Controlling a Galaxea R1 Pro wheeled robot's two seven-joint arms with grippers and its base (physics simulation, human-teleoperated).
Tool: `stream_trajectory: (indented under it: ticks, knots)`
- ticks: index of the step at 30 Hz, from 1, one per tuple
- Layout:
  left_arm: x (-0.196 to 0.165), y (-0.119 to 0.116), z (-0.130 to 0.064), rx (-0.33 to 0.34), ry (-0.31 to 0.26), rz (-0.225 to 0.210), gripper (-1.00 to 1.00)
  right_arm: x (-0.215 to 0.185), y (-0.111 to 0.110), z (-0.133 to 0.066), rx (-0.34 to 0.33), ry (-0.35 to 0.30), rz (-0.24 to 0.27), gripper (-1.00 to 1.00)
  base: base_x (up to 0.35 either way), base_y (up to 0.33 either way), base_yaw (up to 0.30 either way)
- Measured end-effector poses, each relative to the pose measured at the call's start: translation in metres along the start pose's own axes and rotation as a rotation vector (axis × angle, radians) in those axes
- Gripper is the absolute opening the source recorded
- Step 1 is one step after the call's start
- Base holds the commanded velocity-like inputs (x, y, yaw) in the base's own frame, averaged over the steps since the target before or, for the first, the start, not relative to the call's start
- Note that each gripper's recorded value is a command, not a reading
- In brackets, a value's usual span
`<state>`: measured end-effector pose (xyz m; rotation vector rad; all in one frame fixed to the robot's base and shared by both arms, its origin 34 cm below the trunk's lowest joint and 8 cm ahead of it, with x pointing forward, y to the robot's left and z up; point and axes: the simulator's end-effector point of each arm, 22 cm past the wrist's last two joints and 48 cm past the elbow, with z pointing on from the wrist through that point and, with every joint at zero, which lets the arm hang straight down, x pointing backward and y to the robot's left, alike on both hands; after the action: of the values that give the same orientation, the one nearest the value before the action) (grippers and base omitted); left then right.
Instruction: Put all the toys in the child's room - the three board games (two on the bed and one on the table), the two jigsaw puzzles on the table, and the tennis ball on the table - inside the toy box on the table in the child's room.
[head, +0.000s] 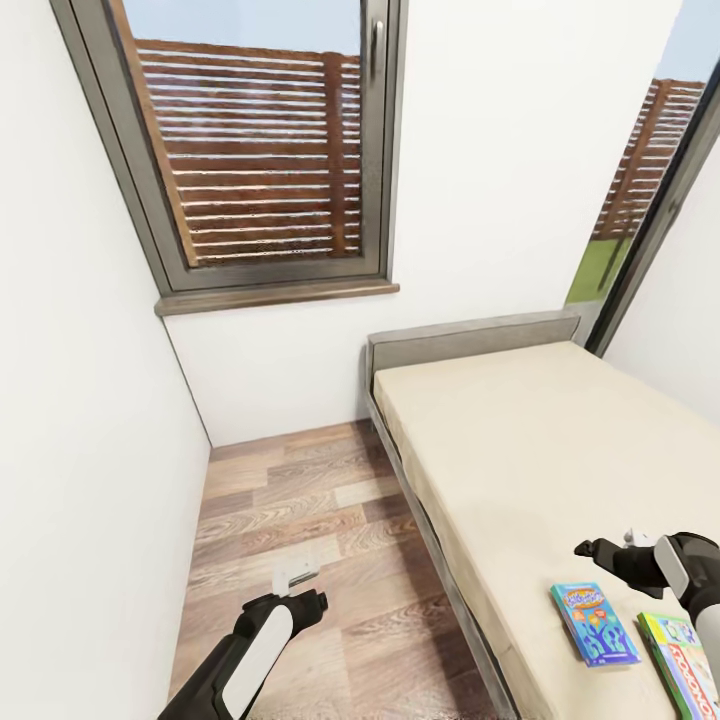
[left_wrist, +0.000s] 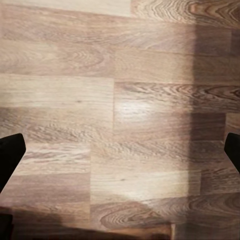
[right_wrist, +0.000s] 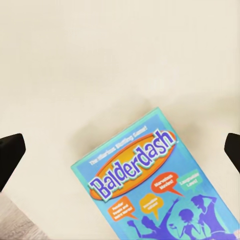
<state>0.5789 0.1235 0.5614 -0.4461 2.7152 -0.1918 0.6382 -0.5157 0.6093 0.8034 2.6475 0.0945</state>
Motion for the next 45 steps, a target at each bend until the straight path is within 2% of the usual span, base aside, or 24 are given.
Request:
stream_trajectory:
  ticks: [45]
  knots:
    - [0.014,0.005,0.012,-0.012,0.038,-0.004,1.0,0.012,-0.006,0.016,0.018,0.033,-0.001,1.0,0.0,0.0,0.0]
